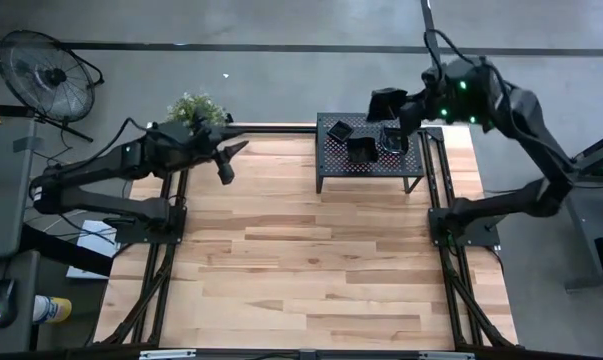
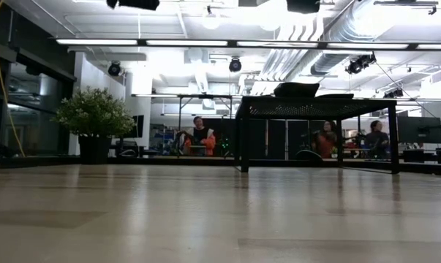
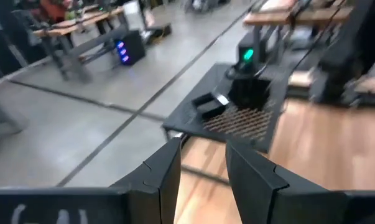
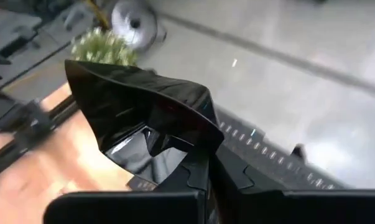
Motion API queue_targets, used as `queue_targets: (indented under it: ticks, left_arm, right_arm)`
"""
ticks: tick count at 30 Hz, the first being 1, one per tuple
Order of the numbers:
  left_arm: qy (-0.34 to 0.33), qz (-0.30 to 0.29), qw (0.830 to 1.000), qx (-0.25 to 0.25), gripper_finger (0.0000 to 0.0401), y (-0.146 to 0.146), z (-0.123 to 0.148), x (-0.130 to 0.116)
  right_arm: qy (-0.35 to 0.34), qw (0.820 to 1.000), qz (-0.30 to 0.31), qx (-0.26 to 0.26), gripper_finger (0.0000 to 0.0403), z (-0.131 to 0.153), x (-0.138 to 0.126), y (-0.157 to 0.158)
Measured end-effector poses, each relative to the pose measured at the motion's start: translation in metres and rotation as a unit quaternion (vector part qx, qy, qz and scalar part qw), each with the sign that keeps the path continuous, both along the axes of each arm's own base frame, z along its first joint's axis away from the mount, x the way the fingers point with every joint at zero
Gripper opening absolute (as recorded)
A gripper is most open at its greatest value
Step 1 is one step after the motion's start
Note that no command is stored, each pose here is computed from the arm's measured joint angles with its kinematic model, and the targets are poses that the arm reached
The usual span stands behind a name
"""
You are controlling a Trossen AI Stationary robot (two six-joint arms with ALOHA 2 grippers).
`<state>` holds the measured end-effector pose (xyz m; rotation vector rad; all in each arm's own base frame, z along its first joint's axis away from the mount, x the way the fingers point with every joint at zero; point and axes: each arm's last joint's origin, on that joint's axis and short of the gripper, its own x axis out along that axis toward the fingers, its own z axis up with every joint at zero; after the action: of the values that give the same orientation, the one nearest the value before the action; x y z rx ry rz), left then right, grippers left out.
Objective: Pick & Place Mini shaped plates
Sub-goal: Stack the black distorted square plate on top of the black distorted square plates on the shelf
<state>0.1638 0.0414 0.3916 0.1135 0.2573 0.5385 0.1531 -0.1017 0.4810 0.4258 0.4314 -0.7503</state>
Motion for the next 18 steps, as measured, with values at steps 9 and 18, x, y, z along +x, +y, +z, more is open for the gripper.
queue_targets:
  ticks: [9, 18]
  left_arm:
    - [-0.082, -0.020, 0.996, -0.013, 0.0124, -0.004, -0.023, -0.030]
    - [-0.092, -0.022, 0.995, -0.011, 0.0124, -0.008, -0.025, -0.049]
  right_arm:
    - [0.035, 0.968, 0.044, 0.244, 0.0000, -0.023, 0.016, -0.060]
    - [0.054, 0.919, 0.086, 0.381, 0.0000, -0.068, 0.035, -0.111]
